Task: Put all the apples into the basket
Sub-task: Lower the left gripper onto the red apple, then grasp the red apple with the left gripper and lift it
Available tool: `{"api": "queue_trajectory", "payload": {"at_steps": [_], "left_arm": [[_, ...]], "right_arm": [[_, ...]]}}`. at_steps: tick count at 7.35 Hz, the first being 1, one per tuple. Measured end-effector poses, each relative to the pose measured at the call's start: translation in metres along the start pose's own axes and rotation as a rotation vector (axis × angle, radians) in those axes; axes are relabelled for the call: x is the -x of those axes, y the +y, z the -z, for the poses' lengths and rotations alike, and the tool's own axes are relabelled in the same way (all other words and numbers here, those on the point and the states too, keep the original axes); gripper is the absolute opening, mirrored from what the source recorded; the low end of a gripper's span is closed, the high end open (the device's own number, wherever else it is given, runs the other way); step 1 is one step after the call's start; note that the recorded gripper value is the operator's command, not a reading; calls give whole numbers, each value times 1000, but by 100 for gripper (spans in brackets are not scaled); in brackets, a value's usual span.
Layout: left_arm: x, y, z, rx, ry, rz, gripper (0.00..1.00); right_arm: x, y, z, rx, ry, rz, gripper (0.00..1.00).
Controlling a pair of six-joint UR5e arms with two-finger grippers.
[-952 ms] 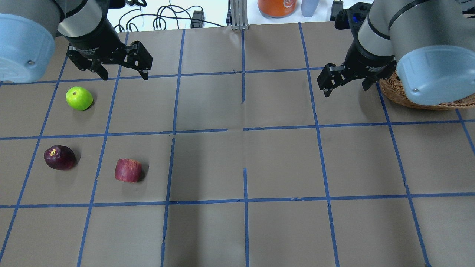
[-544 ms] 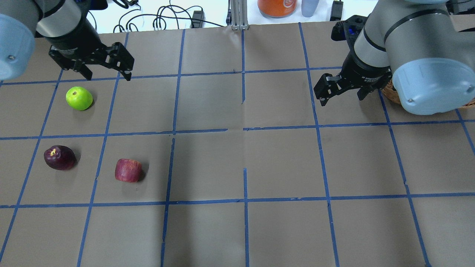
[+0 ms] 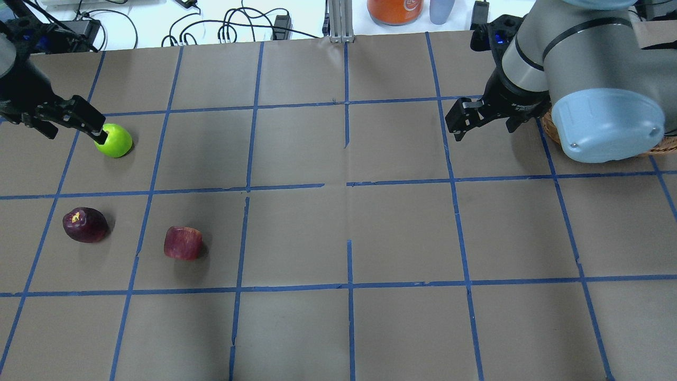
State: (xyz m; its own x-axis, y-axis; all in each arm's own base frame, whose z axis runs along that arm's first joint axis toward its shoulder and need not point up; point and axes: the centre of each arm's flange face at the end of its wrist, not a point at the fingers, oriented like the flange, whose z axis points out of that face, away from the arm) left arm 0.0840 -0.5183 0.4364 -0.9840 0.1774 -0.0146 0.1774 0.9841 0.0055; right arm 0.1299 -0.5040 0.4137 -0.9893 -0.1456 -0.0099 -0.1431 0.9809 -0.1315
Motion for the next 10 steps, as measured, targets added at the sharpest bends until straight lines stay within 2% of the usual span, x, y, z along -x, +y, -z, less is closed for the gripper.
{"api": "queue_trajectory", "payload": {"at_steps": [2,5,7,10], "left_arm": [[-8,16,-40,54,39,-9,100],[-60,57,-132,130,83,-24,100],[-88,73,-182,123,72,-12,100],[-103,72,-203,85,47,24,100]], "right_arm": [[-1,-4,-6,1,0,3,100],[0,-4,-9,5,-1,1,100],[1,-4,-9,6,-2,2,100],[2,3,-14,18,-3,3,100]]}}
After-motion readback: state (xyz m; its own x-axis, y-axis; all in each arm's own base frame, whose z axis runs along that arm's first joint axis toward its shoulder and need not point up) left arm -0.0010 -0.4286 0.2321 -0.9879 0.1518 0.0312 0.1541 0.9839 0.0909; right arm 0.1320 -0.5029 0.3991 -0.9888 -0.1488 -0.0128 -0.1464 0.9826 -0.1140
